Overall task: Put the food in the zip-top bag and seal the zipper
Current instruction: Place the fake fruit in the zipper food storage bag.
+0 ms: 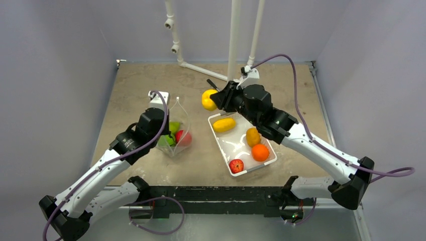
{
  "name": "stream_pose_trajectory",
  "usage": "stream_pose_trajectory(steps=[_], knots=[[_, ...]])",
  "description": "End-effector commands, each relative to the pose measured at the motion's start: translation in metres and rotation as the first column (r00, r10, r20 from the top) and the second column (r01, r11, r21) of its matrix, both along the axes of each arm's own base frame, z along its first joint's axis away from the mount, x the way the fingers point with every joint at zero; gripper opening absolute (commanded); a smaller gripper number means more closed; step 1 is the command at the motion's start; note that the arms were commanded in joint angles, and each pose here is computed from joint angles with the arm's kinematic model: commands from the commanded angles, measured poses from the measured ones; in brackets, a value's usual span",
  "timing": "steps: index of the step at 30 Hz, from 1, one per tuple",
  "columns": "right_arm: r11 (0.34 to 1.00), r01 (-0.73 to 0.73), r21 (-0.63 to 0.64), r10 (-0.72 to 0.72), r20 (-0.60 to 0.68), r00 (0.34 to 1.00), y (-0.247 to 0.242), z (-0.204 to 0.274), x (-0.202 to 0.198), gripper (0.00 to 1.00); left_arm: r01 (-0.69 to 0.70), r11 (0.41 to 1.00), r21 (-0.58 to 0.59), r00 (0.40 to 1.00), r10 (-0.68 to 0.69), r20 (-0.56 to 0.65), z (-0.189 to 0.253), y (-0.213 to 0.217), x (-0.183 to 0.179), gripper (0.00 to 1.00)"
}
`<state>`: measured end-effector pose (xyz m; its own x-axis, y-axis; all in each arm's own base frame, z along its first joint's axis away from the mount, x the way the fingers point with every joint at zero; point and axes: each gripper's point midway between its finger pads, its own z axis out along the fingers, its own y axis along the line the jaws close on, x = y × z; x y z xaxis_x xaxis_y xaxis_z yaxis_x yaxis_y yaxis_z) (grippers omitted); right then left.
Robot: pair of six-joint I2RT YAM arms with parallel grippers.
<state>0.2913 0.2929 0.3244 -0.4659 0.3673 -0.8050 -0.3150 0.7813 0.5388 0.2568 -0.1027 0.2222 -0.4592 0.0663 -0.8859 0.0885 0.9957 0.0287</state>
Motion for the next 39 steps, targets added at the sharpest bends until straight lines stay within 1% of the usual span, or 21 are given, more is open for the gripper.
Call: stream_pose_trajectory(steps=[1, 9, 19, 23, 32, 39], knots=[[0.987, -0.143, 0.076, 0.12, 0.251, 0.961, 0.014, 0.08, -0.01, 0.0, 0.048, 0.998, -0.035, 0.998, -0.046, 0.043, 0.01, -0.009, 0.003, 0.0], [0.948, -0.32, -0.007, 0.295, 0.401, 0.867, 0.044, 0.097, -0.028, 0.0, 0.104, 0.993, -0.053, 0.994, -0.101, 0.051, 0.013, -0.017, 0.0, 0.0], [0.878, -0.444, -0.178, 0.47, 0.495, 0.731, 0.081, 0.072, -0.061, 0.0, 0.126, 0.99, -0.062, 0.991, -0.122, 0.056, 0.014, -0.02, -0.001, 0.0], [0.855, -0.465, -0.229, 0.513, 0.495, 0.701, 0.088, 0.056, -0.063, 0.0, 0.121, 0.991, -0.063, 0.991, -0.117, 0.061, 0.015, -0.019, -0.001, 0.0], [0.779, -0.518, -0.354, 0.627, 0.434, 0.647, 0.112, 0.002, -0.059, 0.0, 0.118, 0.991, -0.065, 0.991, -0.114, 0.065, 0.016, -0.019, -0.001, 0.0], [0.74, -0.521, -0.424, 0.667, 0.37, 0.646, 0.126, -0.036, -0.058, 0.0, 0.113, 0.991, -0.065, 0.992, -0.109, 0.066, 0.017, -0.018, -0.001, 0.0]])
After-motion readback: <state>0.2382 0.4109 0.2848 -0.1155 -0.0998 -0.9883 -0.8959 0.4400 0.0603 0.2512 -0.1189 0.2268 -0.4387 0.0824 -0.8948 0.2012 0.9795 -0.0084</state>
